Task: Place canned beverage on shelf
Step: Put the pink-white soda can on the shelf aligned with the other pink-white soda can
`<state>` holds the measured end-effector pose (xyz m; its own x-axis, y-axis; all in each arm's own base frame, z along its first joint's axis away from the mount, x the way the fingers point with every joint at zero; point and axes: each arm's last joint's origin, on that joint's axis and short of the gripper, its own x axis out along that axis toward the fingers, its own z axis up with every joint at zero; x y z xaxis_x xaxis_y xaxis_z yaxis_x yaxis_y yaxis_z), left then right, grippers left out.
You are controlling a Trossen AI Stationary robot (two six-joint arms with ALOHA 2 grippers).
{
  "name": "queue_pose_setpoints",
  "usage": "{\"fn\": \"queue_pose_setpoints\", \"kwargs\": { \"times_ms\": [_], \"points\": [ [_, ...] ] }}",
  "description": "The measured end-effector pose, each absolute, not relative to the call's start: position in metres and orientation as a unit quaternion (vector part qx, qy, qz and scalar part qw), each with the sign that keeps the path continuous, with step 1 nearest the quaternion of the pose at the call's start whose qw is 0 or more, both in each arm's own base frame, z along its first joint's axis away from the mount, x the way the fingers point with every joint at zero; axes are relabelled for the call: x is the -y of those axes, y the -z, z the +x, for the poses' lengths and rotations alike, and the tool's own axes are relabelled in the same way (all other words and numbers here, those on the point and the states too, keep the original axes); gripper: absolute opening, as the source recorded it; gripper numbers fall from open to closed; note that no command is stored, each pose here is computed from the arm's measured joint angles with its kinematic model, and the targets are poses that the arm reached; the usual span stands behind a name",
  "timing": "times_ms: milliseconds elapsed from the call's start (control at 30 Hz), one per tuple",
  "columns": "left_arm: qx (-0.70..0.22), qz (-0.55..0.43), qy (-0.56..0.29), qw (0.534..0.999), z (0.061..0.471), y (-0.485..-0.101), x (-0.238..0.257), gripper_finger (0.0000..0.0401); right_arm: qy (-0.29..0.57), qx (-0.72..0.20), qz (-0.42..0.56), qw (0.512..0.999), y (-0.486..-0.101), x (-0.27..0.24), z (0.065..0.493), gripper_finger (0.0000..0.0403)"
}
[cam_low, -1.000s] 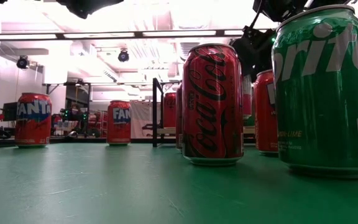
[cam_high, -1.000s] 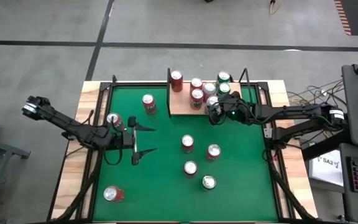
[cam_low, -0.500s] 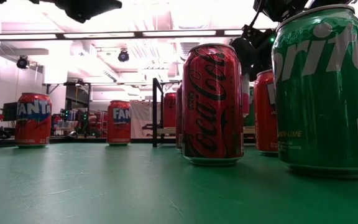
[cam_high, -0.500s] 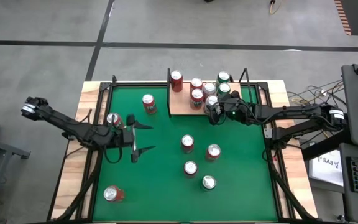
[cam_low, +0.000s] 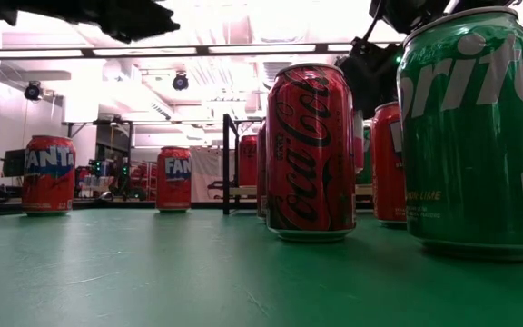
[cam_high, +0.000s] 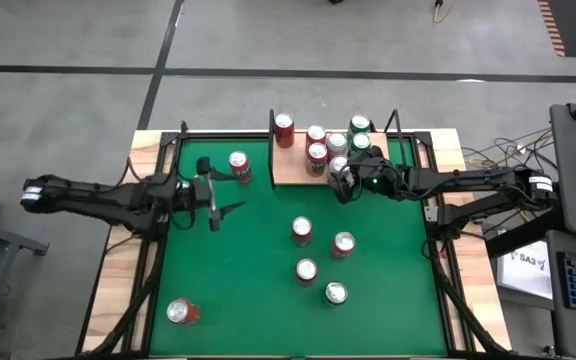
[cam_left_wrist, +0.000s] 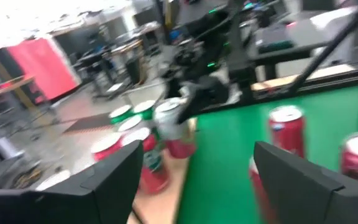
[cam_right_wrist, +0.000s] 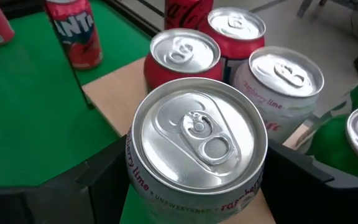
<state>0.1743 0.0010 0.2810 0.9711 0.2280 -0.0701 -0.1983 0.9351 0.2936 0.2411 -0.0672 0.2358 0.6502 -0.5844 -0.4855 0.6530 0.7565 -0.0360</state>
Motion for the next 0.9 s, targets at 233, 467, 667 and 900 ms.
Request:
{"fn": "queue_pose_setpoints", "kwargs": {
  "times_ms": [233, 467, 667, 900],
  "points": [
    [-0.073, 0.160, -0.107, 0.979, 0.180, -0.275, -0.014, 0.0215, 0.350, -0.267, 0.078, 0.895, -0.222, 0.072, 0.247, 0.0281],
    [-0.068, 0.167, -0.109, 0.978, 0.179, -0.277, -0.014, 0.0156, 0.362, -0.265, 0.083, 0.890, -0.221, 0.077, 0.246, 0.0281],
    [-0.065, 0.180, -0.113, 0.975, 0.178, -0.278, -0.014, 0.0133, 0.375, -0.256, 0.092, 0.886, -0.220, 0.084, 0.247, 0.0281],
    [-0.066, 0.180, -0.113, 0.975, 0.178, -0.278, -0.014, 0.0128, 0.376, -0.247, 0.093, 0.888, -0.220, 0.086, 0.249, 0.0287]
  ]
}}
